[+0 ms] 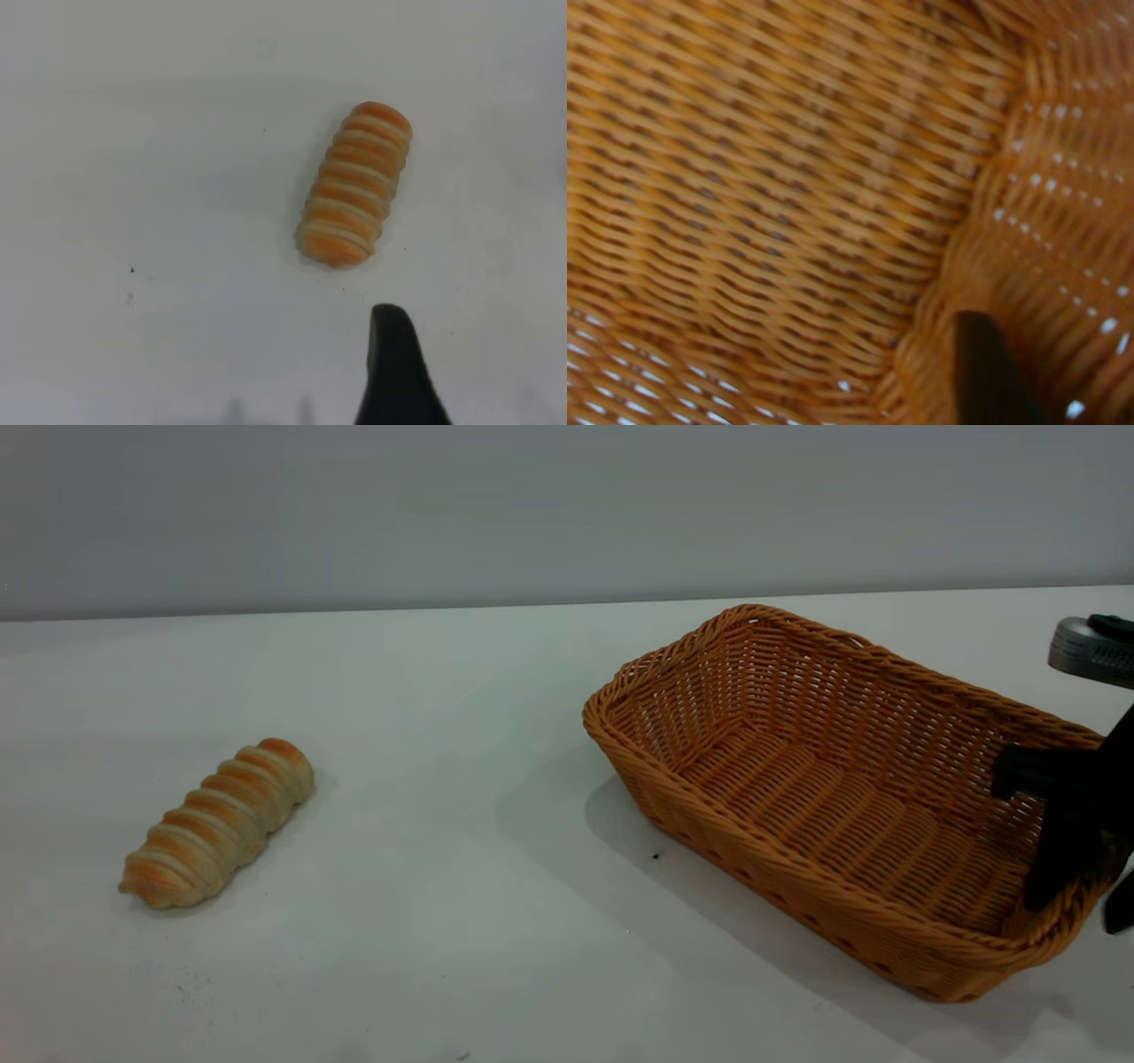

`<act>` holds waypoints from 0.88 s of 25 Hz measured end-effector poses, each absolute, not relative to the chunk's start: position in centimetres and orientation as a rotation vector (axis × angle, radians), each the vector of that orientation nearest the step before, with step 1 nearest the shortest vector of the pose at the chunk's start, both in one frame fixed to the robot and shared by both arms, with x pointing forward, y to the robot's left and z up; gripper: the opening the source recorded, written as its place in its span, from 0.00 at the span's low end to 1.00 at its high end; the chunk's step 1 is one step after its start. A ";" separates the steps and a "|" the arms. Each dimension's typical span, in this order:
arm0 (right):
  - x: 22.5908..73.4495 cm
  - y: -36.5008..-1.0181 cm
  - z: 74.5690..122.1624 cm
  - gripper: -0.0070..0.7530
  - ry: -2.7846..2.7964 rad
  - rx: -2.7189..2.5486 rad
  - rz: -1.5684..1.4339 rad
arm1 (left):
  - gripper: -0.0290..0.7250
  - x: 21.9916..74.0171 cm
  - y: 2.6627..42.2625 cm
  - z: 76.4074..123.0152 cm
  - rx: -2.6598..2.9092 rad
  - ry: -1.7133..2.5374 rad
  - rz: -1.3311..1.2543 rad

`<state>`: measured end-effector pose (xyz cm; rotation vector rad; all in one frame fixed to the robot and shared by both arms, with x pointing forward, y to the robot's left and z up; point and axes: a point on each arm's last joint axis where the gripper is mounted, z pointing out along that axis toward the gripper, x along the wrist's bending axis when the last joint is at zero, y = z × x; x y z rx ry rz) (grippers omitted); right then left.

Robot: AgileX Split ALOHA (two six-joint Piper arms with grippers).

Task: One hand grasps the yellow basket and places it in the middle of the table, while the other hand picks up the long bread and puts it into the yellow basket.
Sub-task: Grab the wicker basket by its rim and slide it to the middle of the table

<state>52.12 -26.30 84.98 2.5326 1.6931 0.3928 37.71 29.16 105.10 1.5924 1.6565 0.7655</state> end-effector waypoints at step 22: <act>58.0 -19.5 90.2 0.07 2.043 2.280 0.674 | 0.73 37.7 29.2 105.1 1.592 1.657 0.764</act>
